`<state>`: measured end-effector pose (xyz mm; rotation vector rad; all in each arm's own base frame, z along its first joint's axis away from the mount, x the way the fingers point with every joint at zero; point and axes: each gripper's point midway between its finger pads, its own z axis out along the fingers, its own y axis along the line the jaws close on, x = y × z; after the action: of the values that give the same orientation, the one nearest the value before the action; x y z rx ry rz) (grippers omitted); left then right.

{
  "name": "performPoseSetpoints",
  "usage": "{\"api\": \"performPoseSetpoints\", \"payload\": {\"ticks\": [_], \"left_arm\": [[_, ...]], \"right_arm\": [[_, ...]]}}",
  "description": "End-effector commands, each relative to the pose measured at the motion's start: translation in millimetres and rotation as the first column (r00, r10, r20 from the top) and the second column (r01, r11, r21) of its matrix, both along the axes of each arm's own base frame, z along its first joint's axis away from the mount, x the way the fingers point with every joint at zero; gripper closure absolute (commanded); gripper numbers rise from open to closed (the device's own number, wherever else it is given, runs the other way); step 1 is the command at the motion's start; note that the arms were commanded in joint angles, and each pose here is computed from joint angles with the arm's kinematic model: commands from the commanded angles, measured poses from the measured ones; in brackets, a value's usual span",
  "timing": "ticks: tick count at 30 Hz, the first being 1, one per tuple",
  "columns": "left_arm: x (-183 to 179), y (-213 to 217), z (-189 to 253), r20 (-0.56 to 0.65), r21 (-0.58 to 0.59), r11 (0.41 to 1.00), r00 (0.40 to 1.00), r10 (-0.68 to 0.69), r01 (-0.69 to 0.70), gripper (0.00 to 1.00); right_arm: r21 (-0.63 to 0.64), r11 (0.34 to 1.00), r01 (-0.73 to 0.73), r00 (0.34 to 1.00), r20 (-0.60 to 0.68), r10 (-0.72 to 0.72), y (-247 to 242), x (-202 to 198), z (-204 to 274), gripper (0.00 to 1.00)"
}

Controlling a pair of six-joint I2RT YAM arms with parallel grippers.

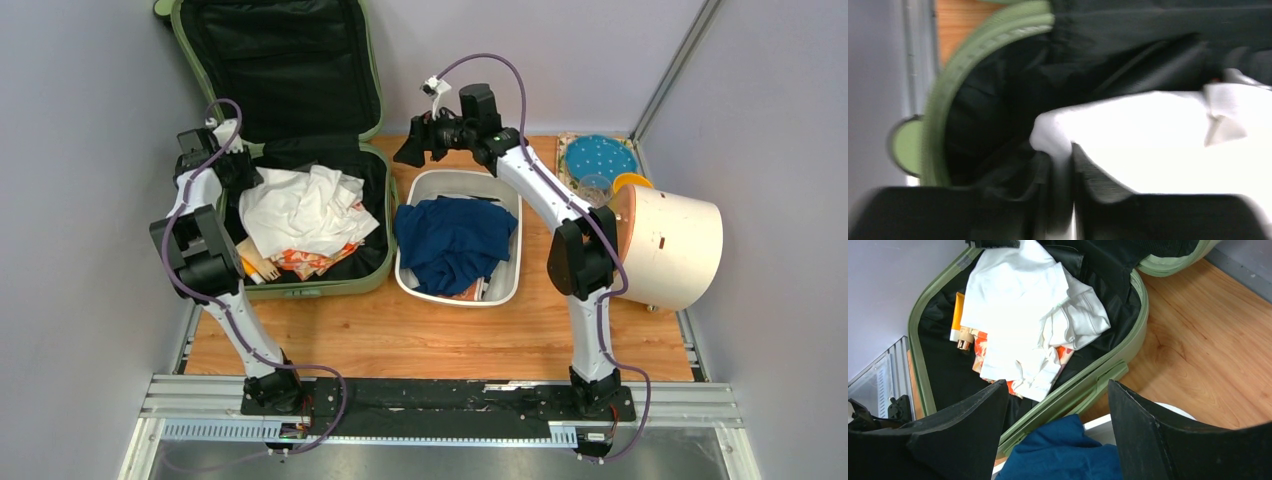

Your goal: Open, take out, and arrange the luggage

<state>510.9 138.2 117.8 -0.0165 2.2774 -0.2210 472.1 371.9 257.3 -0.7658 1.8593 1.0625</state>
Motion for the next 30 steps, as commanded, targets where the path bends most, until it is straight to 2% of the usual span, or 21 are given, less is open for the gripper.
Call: {"api": "performPoseSetpoints", "payload": {"ticks": [1,2,3,7,11,15,16,18,19,22,24,25,26,30], "left_arm": [[-15,-52,57,0.174,-0.086,0.982,0.973,-0.151,0.167,0.87],[-16,-59,67,0.218,-0.072,0.976,0.958,-0.184,0.204,0.96],[-24,-66,78,0.244,-0.057,0.972,0.947,-0.209,0.229,1.0],[-55,-107,105,0.348,-0.013,0.911,0.856,-0.382,0.412,1.0],[-93,-142,113,0.403,0.036,0.839,0.76,-0.509,0.543,1.0],[-131,-174,116,0.428,0.072,0.744,0.653,-0.625,0.665,1.0],[-143,-187,114,0.425,0.076,0.702,0.614,-0.665,0.708,1.0],[-158,-198,117,0.434,0.093,0.665,0.571,-0.697,0.741,1.0],[-167,-207,117,0.438,0.092,0.636,0.543,-0.716,0.766,1.0],[-192,-224,121,0.446,0.119,0.576,0.475,-0.759,0.809,1.0],[-203,-231,131,0.441,0.226,0.524,0.393,-0.807,0.822,1.0],[-215,-233,127,0.42,0.201,0.513,0.399,-0.815,0.834,1.0],[-221,-236,133,0.419,0.23,0.501,0.379,-0.825,0.835,1.0],[-230,-231,136,0.388,0.265,0.526,0.41,-0.825,0.808,1.0]], "right_arm": [[0.074,0.995,-0.07,0.993,0.103,0.062,8,-2,37,0.24],[0.089,0.993,-0.078,0.992,0.109,0.068,10,-2,40,0.24],[0.1,0.991,-0.093,0.991,0.11,0.082,11,-3,41,0.24],[0.132,0.979,-0.156,0.979,0.149,0.135,23,-8,45,0.23],[0.124,0.965,-0.229,0.942,0.279,0.188,40,-15,50,0.17],[0.072,0.934,-0.349,0.862,0.416,0.29,62,-33,42,0.13],[0.041,0.923,-0.383,0.822,0.471,0.32,68,-40,40,0.12],[-0.003,0.903,-0.429,0.773,0.516,0.369,75,-52,31,0.11],[-0.057,0.89,-0.452,0.709,0.583,0.397,84,-59,27,0.11],[-0.13,0.873,-0.47,0.653,0.615,0.443,94,-72,10,0.1],[-0.154,0.866,-0.476,0.624,0.634,0.456,96,-75,6,0.1],[-0.156,0.865,-0.477,0.627,0.629,0.459,95,-76,3,0.1],[-0.161,0.864,-0.477,0.625,0.629,0.462,96,-76,2,0.1],[-0.21,0.847,-0.488,0.595,0.63,0.499,92,-79,-12,0.1]]}}
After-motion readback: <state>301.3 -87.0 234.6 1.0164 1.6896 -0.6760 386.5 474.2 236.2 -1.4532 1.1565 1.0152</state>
